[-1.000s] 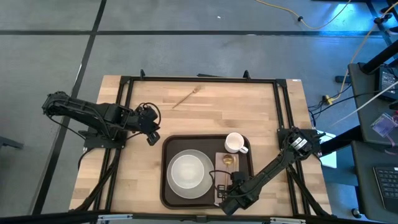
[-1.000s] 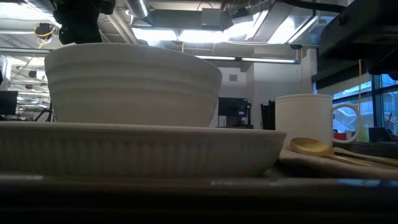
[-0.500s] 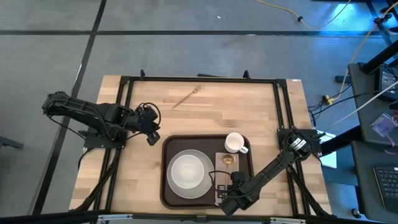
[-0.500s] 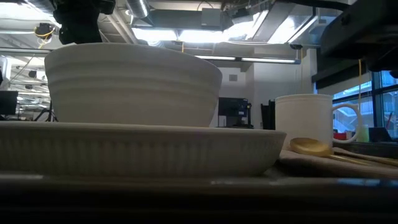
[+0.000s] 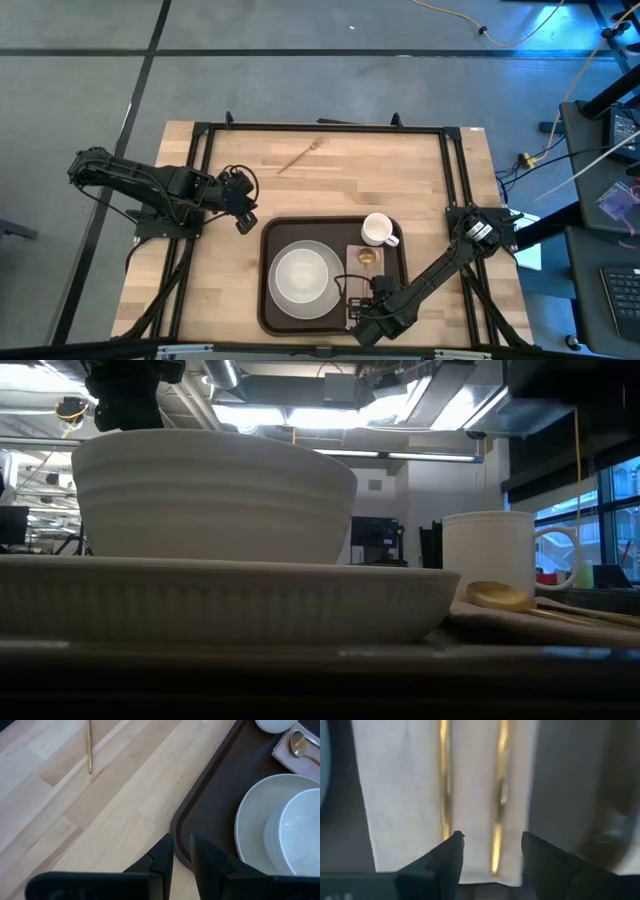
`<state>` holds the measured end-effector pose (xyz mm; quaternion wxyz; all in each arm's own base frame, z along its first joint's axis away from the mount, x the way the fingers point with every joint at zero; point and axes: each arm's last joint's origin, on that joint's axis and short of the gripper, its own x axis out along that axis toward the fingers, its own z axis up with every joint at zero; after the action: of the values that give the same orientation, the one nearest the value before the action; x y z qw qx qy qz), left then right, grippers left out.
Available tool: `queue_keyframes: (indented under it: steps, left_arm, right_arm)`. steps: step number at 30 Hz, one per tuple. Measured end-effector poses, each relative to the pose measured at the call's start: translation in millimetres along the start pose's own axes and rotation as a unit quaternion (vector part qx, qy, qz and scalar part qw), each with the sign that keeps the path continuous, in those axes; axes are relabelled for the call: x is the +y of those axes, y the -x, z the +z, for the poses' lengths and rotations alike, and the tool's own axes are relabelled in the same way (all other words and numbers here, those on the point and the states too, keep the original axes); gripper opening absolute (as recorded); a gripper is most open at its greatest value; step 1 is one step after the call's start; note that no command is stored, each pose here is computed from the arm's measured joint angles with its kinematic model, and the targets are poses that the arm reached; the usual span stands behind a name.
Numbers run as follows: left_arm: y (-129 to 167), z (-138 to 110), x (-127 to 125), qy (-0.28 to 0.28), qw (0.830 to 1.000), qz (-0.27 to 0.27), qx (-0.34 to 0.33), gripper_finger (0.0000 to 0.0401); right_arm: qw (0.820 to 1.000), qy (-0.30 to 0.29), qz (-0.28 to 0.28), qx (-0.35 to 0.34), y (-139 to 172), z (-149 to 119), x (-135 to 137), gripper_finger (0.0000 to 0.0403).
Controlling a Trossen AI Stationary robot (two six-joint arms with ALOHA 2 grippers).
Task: Set up tray
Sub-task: Put the gold fork on the brown napkin to the left of the gold spoon
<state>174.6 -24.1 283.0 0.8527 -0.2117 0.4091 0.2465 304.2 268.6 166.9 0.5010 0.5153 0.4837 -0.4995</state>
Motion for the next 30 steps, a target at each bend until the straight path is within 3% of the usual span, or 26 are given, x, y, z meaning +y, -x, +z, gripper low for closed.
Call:
queue_keyframes:
  steps: [7,12,15,21,30]
  left_arm:
    - [0,0,0,0.005,1.0,0.0,0.0,0.0059]
    - [0,0,0,0.005,1.0,0.0,0.0,0.0059]
    - [0,0,0,0.005,1.0,0.0,0.0,0.0059]
    - [0,0,0,0.018,1.0,-0.001,0.001,0.0059]
    - [0,0,0,0.052,0.999,-0.001,0.0,0.0059]
  right_arm:
    - [0.998,0.025,-0.04,-0.037,58,2,0,0.0202]
    - [0.991,0.127,-0.014,-0.043,112,8,5,0.0202]
    - [0.98,0.191,0.03,-0.038,133,14,16,0.0202]
    - [0.958,0.265,0.056,-0.099,139,40,37,0.0202]
    - [0.908,0.403,0.035,-0.109,145,88,62,0.0202]
